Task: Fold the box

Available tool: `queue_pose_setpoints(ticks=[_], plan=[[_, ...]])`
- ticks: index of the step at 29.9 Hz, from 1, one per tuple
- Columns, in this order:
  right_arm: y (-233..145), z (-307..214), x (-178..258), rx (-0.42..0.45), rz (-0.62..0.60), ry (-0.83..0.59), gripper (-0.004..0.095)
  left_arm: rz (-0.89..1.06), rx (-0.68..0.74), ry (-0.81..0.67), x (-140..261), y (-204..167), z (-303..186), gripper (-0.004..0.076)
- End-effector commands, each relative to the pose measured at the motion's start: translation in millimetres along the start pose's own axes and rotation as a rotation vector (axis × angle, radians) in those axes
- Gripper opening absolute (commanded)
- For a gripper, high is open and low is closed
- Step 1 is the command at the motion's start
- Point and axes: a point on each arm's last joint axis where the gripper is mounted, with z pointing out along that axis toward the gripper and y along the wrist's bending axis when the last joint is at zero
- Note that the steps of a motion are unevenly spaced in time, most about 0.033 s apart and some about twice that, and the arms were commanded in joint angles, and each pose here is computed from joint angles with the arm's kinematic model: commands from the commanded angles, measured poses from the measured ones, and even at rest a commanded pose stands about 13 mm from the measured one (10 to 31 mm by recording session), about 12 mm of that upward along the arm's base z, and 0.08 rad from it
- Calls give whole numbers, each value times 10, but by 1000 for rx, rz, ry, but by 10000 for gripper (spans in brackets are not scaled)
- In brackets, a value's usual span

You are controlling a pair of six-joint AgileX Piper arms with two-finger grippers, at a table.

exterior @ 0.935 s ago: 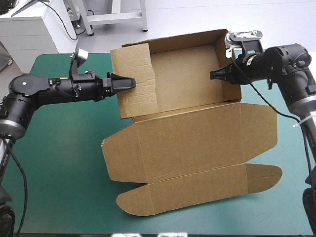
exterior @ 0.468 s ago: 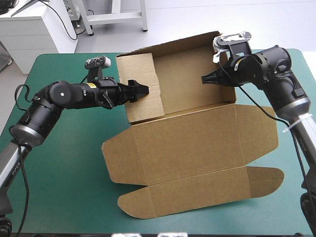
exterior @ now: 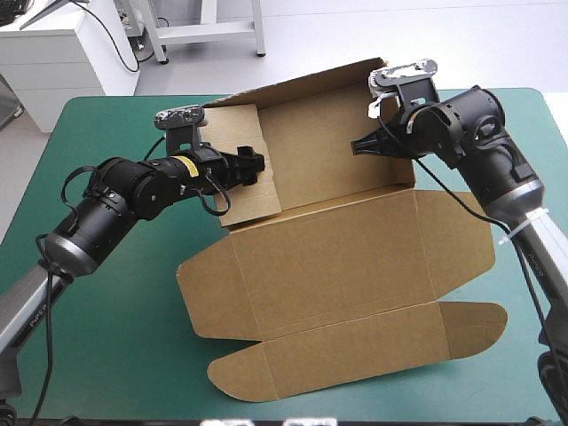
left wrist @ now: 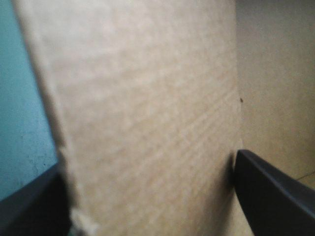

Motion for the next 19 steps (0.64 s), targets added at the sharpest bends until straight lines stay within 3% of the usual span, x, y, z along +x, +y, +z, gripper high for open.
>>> queue_pose_setpoints(ticks=[1, 5, 6, 8, 10, 11, 19], plan=[[-22, -257, -113, -13, 11, -132, -1, -23, 67, -116, -136, -110, -218, 600], [-22, -257, -113, -14, 15, -132, -1, -28, 62, -99, -120, -105, -216, 591], [-22, -257, -113, -14, 15, -132, -1, -36, 58, -88, -111, -101, -214, 556], [-22, -257, -113, -14, 22, -132, -1, -38, 47, -64, -89, -91, -212, 380], [-21, -258, -117, -15, 29, -136, -1, -38, 38, -47, -70, -82, -207, 62], [-21, -258, -119, -16, 29, -137, -1, -38, 37, -45, -66, -79, -204, 4], [-22, -258, -114, -16, 45, -132, -1, -33, 22, -64, -83, -66, -205, -8]])
